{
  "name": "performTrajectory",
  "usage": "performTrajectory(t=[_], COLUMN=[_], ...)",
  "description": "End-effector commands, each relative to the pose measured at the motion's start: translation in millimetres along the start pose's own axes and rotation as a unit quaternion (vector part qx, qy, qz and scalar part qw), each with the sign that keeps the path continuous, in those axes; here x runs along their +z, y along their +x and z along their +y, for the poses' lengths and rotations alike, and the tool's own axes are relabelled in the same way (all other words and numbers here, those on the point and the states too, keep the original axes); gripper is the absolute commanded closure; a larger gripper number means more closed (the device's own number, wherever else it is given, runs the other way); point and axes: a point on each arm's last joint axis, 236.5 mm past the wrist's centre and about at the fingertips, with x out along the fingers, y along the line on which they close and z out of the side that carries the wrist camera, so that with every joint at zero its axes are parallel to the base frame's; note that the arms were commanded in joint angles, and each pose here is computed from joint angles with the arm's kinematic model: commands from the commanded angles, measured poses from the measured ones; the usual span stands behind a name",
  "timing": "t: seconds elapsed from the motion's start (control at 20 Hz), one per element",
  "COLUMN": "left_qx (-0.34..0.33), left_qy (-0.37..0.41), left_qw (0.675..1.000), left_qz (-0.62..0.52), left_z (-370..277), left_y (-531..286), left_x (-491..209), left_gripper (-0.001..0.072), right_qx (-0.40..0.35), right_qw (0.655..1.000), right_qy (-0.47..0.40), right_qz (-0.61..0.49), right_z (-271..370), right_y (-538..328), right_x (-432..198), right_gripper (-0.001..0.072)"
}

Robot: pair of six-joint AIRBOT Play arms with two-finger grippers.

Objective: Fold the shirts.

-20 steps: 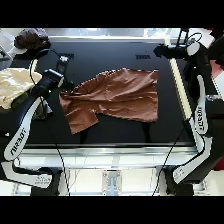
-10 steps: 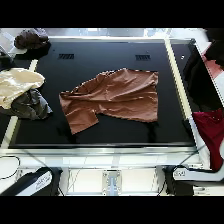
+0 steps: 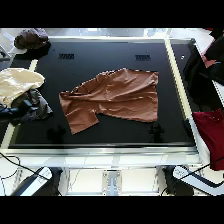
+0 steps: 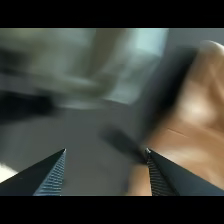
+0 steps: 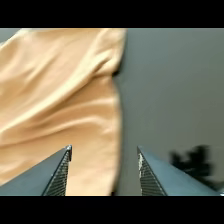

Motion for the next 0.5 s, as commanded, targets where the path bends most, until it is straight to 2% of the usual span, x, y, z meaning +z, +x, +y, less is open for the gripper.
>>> performTrajectory(t=[0.0,0.25,0.45], left_qx=[-0.192,-0.177,-0.168], left_qy=[-0.002,0.049,0.095], left_qw=[0.981,0.981,0.978], left_qz=[0.007,0.064,0.083], left_z=[-62,-61,-70], left_y=[30,83,115], left_x=[7,-22,-33], left_gripper=[0.0173,0.0174,0.0204], right_qx=[0.099,0.124,0.142], right_qw=[0.995,0.992,0.988], right_qy=[0.008,-0.018,-0.039], right_qz=[0.019,0.021,0.036], right_z=[38,68,92], right_y=[21,31,38], right_x=[-23,-23,-31], right_gripper=[0.0253,0.0253,0.0253])
